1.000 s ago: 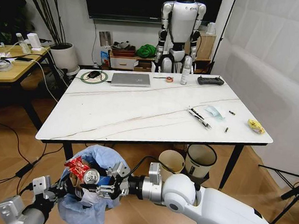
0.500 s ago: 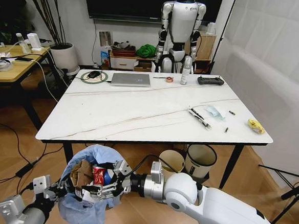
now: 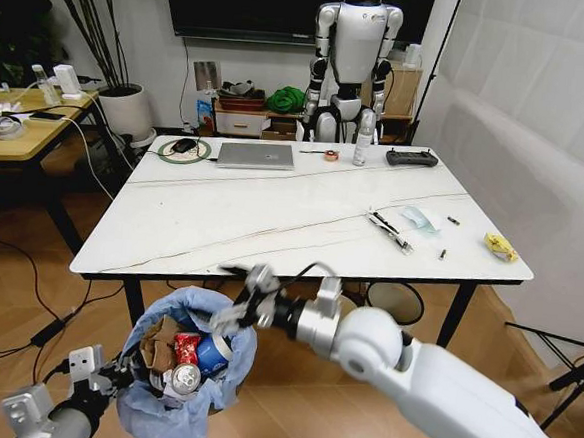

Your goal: Pick up the trash bin and place the trash from the table into it.

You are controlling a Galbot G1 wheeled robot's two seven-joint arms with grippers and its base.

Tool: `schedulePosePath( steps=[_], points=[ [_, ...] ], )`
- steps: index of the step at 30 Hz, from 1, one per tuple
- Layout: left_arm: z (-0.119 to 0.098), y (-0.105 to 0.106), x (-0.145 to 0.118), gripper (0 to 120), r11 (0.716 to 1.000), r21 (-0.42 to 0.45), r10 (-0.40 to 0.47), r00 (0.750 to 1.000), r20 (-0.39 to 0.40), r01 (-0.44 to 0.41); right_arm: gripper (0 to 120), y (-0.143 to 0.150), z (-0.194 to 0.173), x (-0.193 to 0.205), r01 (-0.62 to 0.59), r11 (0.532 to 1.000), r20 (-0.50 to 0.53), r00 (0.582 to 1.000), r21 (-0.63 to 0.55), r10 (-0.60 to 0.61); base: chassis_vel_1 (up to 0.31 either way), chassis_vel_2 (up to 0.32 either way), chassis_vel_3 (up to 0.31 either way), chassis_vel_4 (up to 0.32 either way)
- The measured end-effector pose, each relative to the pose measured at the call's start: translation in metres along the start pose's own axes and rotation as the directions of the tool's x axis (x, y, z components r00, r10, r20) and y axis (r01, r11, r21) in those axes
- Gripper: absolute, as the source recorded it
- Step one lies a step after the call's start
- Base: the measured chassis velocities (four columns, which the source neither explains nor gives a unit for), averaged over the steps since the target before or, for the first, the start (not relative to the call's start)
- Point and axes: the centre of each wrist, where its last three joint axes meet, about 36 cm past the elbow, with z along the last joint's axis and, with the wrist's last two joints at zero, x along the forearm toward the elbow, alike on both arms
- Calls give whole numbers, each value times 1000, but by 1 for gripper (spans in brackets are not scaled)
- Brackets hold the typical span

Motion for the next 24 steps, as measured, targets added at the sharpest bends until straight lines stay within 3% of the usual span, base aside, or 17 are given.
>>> schedulePosePath(
  steps=[2,8,13,18,21,22,24],
  points=[
    [0,0,0,0,1000,-1,1,1000,0,-1,100,-3,-1,2,-16,1000,5,1000,-1,16,0,0,0,0],
    [-5,-2,0,0,1000,-5,17,1000,11,-16,100,-42,-15,37,-247,969,51,967,-34,248,0,0,0,0],
    [-6,-2,-1,0,1000,-10,21,1000,13,-21,100,-50,-14,52,-324,944,53,944,-58,327,0,0,0,0],
    [-5,0,-4,0,1000,-15,22,1000,16,-22,100,-66,0,83,-501,861,41,862,-90,505,0,0,0,0],
    [-3,4,-6,0,999,-22,25,1000,11,-25,100,-79,22,113,-653,751,76,748,-96,660,0,0,0,0],
    [-3,4,-6,0,999,-22,25,1000,11,-25,100,-79,22,113,-653,751,76,748,-96,660,0,0,0,0],
    [-3,5,-9,0,999,-18,26,1000,9,-26,100,-85,34,134,-714,695,90,689,-80,719,0,0,0,0]
  ],
)
